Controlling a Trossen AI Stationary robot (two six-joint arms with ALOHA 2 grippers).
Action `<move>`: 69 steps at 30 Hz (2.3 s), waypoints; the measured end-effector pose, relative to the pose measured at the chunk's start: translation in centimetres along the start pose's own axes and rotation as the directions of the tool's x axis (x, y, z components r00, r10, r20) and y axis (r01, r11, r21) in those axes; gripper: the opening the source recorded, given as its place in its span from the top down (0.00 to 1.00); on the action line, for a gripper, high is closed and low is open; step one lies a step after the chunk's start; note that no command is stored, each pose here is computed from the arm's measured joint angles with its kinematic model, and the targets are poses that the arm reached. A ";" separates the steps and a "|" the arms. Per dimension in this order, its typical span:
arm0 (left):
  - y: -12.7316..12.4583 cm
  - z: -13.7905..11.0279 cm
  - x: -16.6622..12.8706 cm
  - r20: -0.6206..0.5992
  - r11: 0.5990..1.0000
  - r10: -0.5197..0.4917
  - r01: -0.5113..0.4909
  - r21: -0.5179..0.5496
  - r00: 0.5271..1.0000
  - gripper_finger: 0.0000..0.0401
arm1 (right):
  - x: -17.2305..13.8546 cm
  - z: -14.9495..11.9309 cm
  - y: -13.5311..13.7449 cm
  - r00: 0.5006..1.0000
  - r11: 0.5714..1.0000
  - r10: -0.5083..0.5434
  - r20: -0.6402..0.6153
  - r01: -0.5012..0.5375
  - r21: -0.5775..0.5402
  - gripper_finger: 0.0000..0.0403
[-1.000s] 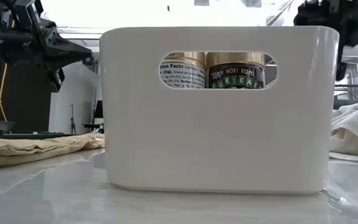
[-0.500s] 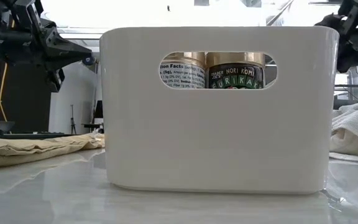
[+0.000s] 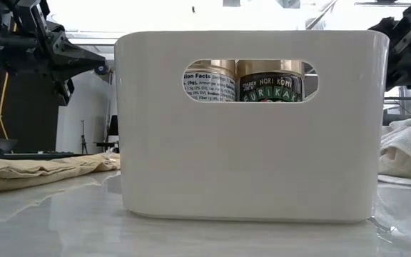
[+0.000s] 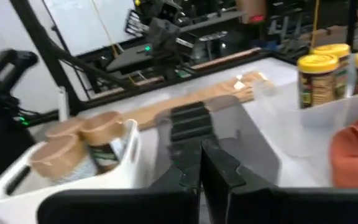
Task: Sort spices by type
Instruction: Return to Home Position
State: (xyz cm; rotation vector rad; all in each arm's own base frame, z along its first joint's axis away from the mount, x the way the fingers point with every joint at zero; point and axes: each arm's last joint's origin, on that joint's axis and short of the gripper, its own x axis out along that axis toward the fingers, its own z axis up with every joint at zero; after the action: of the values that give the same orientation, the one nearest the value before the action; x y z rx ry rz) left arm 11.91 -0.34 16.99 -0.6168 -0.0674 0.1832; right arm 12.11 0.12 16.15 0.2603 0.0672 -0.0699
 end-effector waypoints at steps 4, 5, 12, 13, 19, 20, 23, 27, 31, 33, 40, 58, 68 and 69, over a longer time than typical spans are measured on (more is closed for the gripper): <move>0.0 0.0 0.0 0.000 1.000 0.000 0.000 0.000 1.000 1.00 | 0.0 0.1 -1.1 1.000 1.000 -0.022 -0.013 0.022 -0.013 1.00; 0.0 0.0 0.0 0.000 1.000 0.000 0.000 0.000 1.000 1.00 | 0.0 0.2 -1.3 1.000 1.000 -0.010 -0.016 0.010 -0.008 1.00; 0.0 0.0 0.0 0.000 1.000 0.000 0.000 0.000 1.000 1.00 | -0.1 0.0 -2.1 0.998 0.999 0.032 -0.062 -0.031 0.024 1.00; 0.0 0.0 0.0 0.000 1.000 0.000 0.000 0.000 1.000 1.00 | -0.1 -0.2 -2.1 0.996 0.999 0.027 -0.080 -0.025 0.027 1.00; 0.0 0.0 0.0 0.000 1.000 0.000 0.000 0.000 1.000 1.00 | -0.2 -1.3 -2.5 0.980 0.999 -0.018 -0.197 0.011 -0.035 1.00; 0.0 0.0 0.0 0.000 1.000 0.000 0.000 0.000 1.000 1.00 | -0.3 -1.5 -2.6 0.976 0.999 -0.041 -0.212 0.033 -0.043 1.00; 0.0 0.0 0.0 0.000 1.000 0.000 0.000 0.000 1.000 1.00 | -0.4 -1.9 -3.0 0.959 0.988 -0.154 -0.238 0.143 -0.063 1.00; 0.0 0.0 0.0 0.000 1.000 0.000 0.000 0.000 1.000 1.00 | -0.4 -1.9 -3.3 0.937 0.959 -0.278 -0.213 0.258 -0.116 1.00; 0.0 0.0 0.0 0.000 1.000 0.000 0.000 0.000 1.000 1.00 | -0.4 -1.8 -3.4 0.932 0.953 -0.298 -0.204 0.281 -0.109 1.00; 0.0 0.0 0.0 0.000 1.000 0.000 0.000 0.000 1.000 1.00 | -0.4 -1.8 -3.4 0.932 0.954 -0.298 -0.204 0.284 -0.097 1.00; 0.0 0.0 0.0 0.000 1.000 0.000 0.000 0.000 1.000 1.00 | -0.4 -1.8 -3.4 0.933 0.955 -0.296 -0.204 0.283 -0.093 0.99; 0.0 0.4 -0.6 0.025 1.000 -0.018 0.018 -0.009 1.000 1.00 | -1.6 0.1 -2.7 0.970 0.968 -0.244 0.012 0.245 -0.063 0.99; -0.4 1.6 -1.9 0.147 0.994 -0.093 0.100 -0.045 0.985 1.00 | -2.6 1.7 -2.1 0.958 0.978 -0.188 0.215 0.202 -0.046 0.99; -0.5 1.8 -2.1 0.164 0.992 -0.103 0.112 -0.049 0.981 1.00 | -2.6 1.7 -2.1 0.959 0.979 -0.185 0.212 0.199 -0.047 0.99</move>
State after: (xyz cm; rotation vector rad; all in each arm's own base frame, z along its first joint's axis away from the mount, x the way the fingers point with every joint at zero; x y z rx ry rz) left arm 9.69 -0.08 18.72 -0.6538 -0.2632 0.1263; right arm 9.42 -2.16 17.43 0.1767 -0.1128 -0.2877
